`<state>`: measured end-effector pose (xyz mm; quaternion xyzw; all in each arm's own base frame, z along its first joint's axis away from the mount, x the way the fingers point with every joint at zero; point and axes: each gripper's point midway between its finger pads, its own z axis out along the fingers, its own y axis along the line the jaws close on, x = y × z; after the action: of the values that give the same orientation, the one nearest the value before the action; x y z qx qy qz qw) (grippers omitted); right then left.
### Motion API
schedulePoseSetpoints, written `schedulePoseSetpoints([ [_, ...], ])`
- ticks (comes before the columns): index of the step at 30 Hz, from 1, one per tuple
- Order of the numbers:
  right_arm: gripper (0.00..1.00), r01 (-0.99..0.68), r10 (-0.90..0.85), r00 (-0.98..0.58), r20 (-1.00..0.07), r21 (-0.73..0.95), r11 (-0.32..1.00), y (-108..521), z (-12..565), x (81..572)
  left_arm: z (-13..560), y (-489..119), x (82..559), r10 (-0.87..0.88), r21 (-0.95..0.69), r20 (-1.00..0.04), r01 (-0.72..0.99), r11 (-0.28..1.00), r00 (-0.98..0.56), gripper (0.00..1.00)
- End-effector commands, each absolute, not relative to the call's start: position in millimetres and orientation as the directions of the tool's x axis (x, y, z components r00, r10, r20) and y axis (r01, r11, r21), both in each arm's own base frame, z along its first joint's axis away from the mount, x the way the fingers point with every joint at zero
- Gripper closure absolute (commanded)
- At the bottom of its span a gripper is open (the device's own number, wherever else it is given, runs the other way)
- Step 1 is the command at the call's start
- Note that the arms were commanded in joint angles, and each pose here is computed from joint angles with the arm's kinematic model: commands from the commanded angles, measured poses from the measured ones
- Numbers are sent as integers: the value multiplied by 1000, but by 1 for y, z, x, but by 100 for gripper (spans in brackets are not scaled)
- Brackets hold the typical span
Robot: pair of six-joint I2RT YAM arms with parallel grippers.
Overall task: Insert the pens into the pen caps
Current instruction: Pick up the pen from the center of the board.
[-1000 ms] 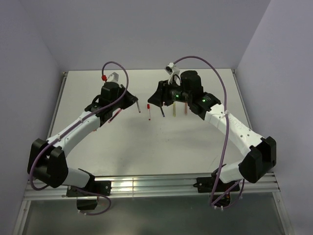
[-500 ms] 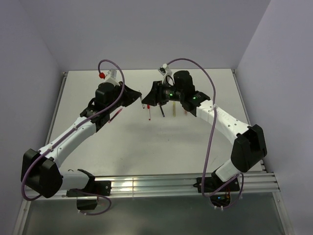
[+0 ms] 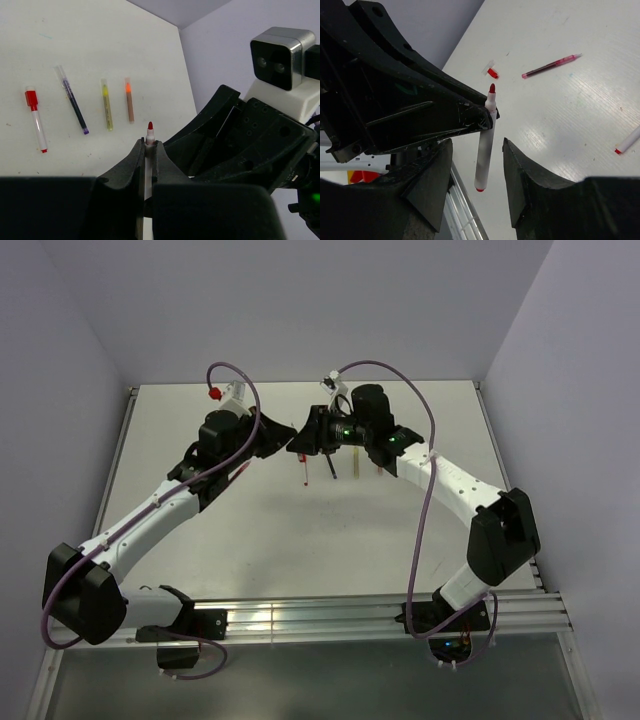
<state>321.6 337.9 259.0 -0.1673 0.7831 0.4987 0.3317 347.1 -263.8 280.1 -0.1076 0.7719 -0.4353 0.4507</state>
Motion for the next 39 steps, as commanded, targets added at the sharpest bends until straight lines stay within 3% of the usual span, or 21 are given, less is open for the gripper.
schedulePoseSetpoints([
  [1,49,-626,89,-700,-708,669,401,347,273,324,326,-269,344,-594,-782,-617,320,534,-516,100],
  [15,61,-599,90,-729,-679,695,398,351,263,329,329,-277,340,-589,-784,-616,338,520,-523,100],
  [19,75,-593,97,-729,-677,697,403,351,264,331,324,-279,338,-581,-785,-614,336,521,-534,100],
  [22,99,-589,101,-729,-677,695,413,350,264,333,318,-281,337,-571,-784,-613,333,524,-546,100],
  [24,100,-588,99,-728,-679,692,419,350,264,333,317,-281,337,-568,-782,-615,333,526,-547,100],
  [27,100,-591,100,-718,-689,679,434,347,267,334,317,-279,339,-570,-777,-620,323,540,-539,89],
  [31,100,-605,83,-697,-712,647,464,339,268,331,331,-267,343,-588,-757,-646,308,577,-486,66],
  [35,100,-619,71,-683,-727,628,473,332,268,328,335,-239,347,-600,-721,-677,218,658,-426,57],
  [39,100,-643,57,-666,-744,611,462,327,269,321,322,-200,344,-647,-717,-652,43,696,-396,56],
])
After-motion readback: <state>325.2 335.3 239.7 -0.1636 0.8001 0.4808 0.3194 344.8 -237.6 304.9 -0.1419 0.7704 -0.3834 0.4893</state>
